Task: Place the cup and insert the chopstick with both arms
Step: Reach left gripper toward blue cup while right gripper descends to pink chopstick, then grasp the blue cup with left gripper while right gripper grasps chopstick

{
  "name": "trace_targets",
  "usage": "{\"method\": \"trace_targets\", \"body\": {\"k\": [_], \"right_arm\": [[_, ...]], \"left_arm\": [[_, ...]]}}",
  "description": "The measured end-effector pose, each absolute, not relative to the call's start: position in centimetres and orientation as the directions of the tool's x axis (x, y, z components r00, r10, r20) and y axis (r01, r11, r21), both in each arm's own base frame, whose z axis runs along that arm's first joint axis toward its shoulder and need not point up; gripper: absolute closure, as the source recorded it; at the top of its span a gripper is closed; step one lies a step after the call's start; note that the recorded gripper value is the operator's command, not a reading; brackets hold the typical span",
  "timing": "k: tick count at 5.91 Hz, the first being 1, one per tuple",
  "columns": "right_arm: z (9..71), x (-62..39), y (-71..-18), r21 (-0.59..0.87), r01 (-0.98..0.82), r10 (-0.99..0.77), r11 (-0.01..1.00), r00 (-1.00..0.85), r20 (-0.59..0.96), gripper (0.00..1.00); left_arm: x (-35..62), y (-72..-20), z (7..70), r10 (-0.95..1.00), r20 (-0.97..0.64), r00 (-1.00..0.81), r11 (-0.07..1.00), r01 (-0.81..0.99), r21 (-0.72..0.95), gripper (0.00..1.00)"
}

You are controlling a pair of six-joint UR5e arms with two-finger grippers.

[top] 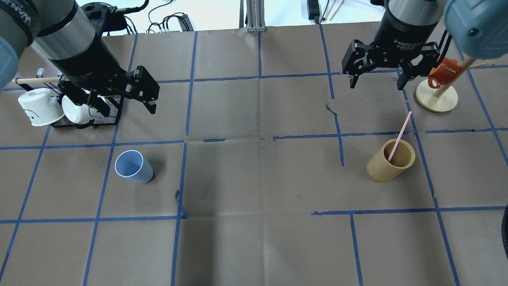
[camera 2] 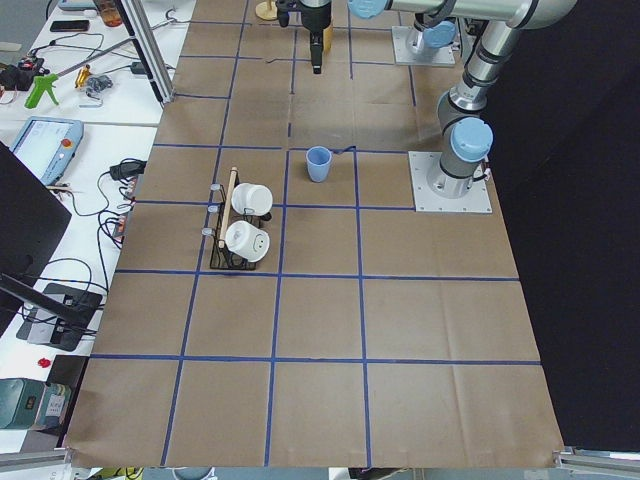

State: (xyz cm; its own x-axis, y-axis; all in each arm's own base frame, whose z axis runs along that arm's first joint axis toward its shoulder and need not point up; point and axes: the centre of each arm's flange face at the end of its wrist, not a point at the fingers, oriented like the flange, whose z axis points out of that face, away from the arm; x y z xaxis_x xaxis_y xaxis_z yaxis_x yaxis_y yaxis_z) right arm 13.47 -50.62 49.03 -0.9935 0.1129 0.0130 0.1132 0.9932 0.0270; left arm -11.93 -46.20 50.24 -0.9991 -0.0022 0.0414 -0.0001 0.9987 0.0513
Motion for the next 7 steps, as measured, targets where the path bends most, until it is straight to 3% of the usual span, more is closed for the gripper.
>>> {"method": "trace_targets", "body": {"k": [2,5,7], "right_arm": [[48.2,10.7,-51.0,0.043,0.127,0.126,0.991,-0.992,0.017,0.0],[45.3,2.9,-51.9,0.004,0.064,0.064,0.998,-0.998,0.013,0.0],[39.8,0.4,-51.3,-0.017,0.071,0.071,0.997,-0.997,0.014,0.0]], "left_arm": [[-8.4,-47.1,46.8,-0.02,0.053,-0.998,0.995,-0.015,0.095,0.02],[-5.6,-46.5,36.3,0.029,0.06,-0.998,0.997,0.033,0.071,0.03],[-4.9,-45.8,30.1,0.056,0.056,-0.997,0.998,0.058,0.033,0.07]]}}
